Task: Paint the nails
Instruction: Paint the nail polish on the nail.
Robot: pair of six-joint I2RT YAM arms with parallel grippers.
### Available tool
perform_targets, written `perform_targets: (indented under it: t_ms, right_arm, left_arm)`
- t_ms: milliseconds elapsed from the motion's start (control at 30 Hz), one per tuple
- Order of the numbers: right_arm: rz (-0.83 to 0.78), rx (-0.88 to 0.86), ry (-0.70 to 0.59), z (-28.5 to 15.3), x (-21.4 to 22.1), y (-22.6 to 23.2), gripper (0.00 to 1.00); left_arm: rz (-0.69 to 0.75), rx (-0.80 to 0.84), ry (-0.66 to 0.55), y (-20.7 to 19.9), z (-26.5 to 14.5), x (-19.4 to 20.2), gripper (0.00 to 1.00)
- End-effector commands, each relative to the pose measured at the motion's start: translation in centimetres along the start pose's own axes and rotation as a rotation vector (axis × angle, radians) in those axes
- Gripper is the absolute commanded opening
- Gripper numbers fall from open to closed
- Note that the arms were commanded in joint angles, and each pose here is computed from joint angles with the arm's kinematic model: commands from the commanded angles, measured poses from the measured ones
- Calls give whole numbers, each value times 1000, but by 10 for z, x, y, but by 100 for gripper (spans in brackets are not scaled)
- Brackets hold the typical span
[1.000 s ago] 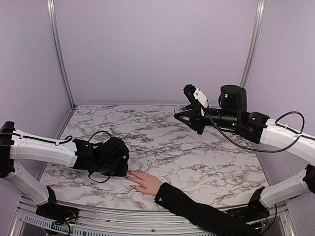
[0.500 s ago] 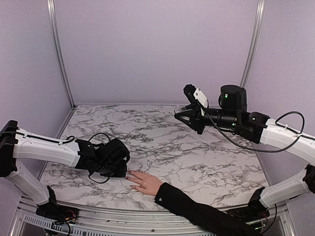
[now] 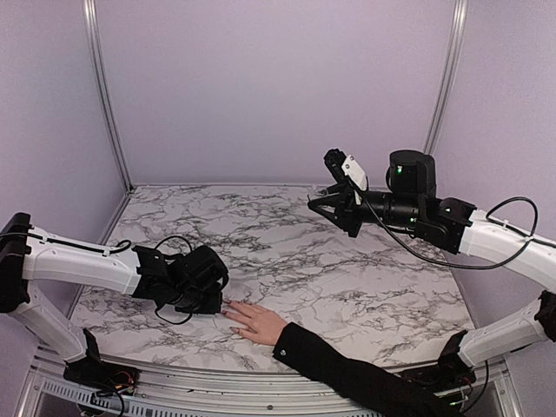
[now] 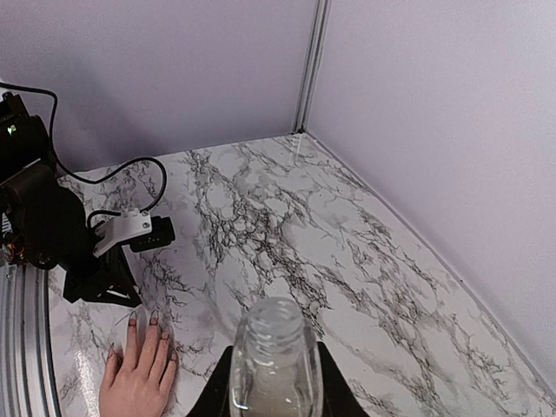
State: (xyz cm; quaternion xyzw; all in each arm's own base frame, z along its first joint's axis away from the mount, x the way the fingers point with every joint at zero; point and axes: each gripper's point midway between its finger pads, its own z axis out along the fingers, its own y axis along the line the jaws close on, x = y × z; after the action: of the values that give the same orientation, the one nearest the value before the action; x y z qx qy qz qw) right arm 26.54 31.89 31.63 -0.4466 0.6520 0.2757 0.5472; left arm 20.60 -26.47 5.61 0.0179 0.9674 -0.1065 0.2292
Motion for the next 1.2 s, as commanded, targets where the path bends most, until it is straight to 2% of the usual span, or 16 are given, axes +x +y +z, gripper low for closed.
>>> perform_targets:
  t_ms: [0,200,433,1167]
  right_arm:
    - [-20,16,-38,-9,-15,-3,0]
    - [-18,14,-35,-8,-14,-3,0]
    - [-18,9,-37,-5,-14,-3,0]
    - [-16,6,-35,-3,-14,-3,0]
  left_arm:
    - [-31,-12,-67,10,-17,-12,0]
    - [-45,76,-156,1,-37,-27,0]
    - [34,95,-89,-19,-23,-21,0]
    - [73,140,-38,-30,-14,-11,0]
